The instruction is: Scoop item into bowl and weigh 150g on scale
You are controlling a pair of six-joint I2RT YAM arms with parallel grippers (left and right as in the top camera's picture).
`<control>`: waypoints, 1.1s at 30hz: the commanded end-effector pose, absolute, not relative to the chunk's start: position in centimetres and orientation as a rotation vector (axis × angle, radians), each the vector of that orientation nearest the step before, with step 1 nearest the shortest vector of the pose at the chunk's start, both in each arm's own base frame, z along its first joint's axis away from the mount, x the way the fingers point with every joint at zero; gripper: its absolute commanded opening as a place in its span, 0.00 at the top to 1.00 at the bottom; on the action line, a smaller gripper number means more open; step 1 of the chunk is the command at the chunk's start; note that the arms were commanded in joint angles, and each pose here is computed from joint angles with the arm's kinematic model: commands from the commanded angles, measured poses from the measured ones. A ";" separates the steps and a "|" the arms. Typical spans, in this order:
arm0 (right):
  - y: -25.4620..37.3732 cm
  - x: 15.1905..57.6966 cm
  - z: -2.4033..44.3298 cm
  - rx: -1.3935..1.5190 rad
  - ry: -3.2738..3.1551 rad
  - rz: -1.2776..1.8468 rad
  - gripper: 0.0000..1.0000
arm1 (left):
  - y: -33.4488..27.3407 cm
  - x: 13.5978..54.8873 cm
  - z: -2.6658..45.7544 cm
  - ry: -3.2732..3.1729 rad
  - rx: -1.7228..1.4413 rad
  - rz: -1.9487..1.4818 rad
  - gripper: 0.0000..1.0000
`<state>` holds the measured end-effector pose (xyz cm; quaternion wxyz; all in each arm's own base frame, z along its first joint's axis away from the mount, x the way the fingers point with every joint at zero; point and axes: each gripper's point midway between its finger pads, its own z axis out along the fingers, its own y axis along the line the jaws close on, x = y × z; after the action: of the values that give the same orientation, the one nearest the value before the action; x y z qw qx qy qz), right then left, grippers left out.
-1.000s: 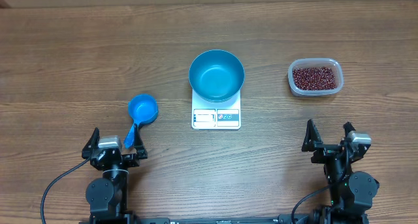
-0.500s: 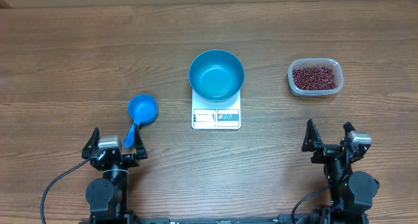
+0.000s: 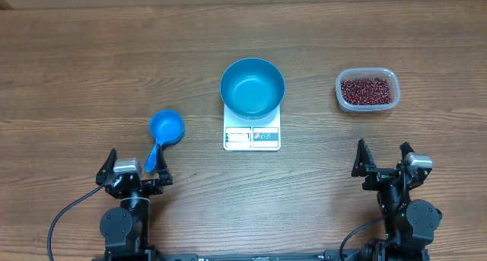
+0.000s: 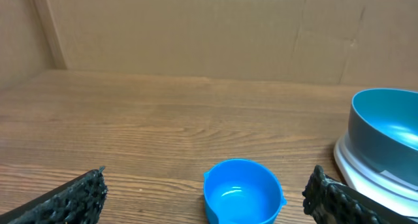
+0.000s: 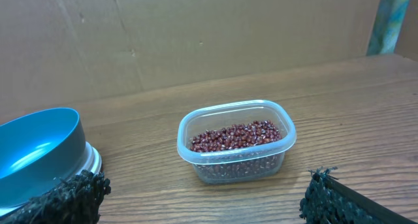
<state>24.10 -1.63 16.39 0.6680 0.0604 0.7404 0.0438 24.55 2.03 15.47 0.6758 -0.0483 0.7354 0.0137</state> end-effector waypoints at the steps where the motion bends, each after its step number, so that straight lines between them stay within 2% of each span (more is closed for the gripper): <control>1: -1.5 24.1 16.7 0.126 1.655 0.098 0.00 | 1.6 24.5 15.5 1.653 -0.111 -0.017 0.00; 12: -1.5 24.1 16.7 0.126 1.655 0.098 0.00 | 1.3 23.8 15.9 1.716 -0.115 -0.037 0.01; 23: -1.5 24.1 16.7 0.126 1.655 0.098 0.00 | 2.0 22.1 21.2 1.732 -0.151 0.009 0.00; 33: -1.5 24.1 16.7 0.126 1.655 0.098 0.00 | 1.5 23.8 24.7 1.978 -0.110 0.000 0.00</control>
<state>24.09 -1.63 16.39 0.6679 0.0606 0.7405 0.0436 22.93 1.56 22.06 0.5517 -0.0586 0.8319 -0.0030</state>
